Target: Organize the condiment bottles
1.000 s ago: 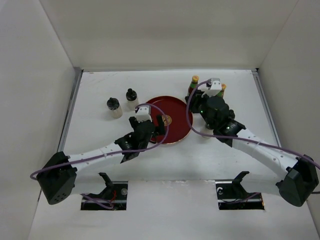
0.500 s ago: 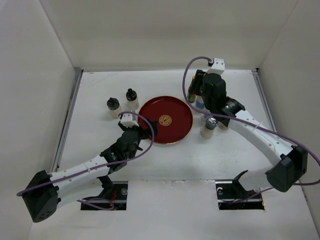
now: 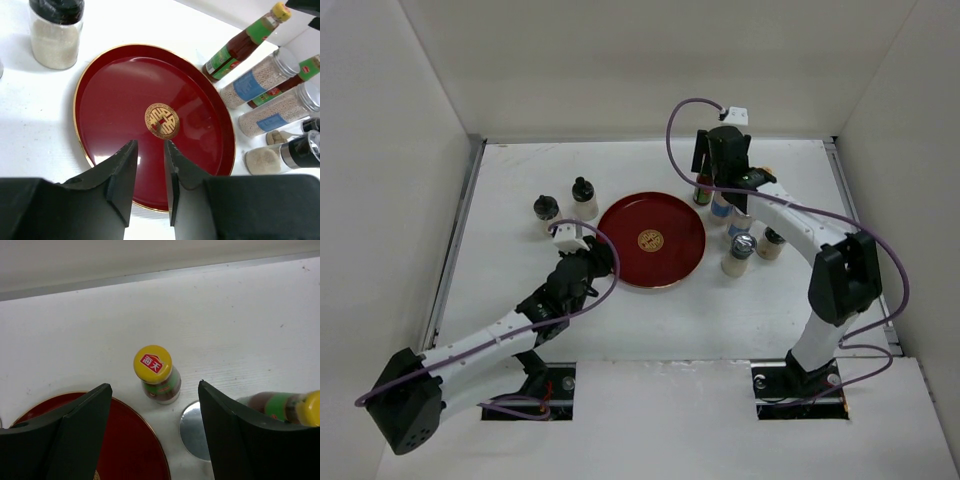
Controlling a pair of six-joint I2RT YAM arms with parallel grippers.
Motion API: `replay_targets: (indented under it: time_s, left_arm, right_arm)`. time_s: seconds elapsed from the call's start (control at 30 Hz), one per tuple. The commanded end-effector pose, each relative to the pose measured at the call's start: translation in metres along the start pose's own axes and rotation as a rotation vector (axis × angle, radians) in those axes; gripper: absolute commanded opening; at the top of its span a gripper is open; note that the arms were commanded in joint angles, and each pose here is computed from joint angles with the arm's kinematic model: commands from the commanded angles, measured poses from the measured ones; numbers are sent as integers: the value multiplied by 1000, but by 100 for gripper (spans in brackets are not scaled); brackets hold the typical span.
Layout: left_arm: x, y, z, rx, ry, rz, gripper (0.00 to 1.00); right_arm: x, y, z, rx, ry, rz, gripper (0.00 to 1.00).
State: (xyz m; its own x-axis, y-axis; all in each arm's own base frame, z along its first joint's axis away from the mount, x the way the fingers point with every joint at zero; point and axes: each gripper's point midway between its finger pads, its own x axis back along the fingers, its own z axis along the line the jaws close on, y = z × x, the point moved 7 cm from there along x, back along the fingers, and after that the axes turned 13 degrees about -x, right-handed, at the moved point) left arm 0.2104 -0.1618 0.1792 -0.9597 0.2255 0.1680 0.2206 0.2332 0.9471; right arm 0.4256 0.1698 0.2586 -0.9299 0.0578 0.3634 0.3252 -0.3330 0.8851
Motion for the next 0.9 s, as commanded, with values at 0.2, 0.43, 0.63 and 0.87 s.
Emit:
replay_targets:
  time_s: [0.2,0.43,0.63,0.87]
  left_arm:
    - [-7,-6,0,70,-58,21,29]
    - [-9,-12,-3,84,-83,32,29]
    - [-10,-13,-2,84,-77,31,29]
    - [-10,-16,0,90,-73,24,29]
  right_arm:
    - [-31,17,19,-29,70,-47,72]
    - [-41,15,15,-24,42,-53,57]
    - [-46,18,16,-34,41,-65,39]
    - [-27,68,31,-95,111,-238,30]
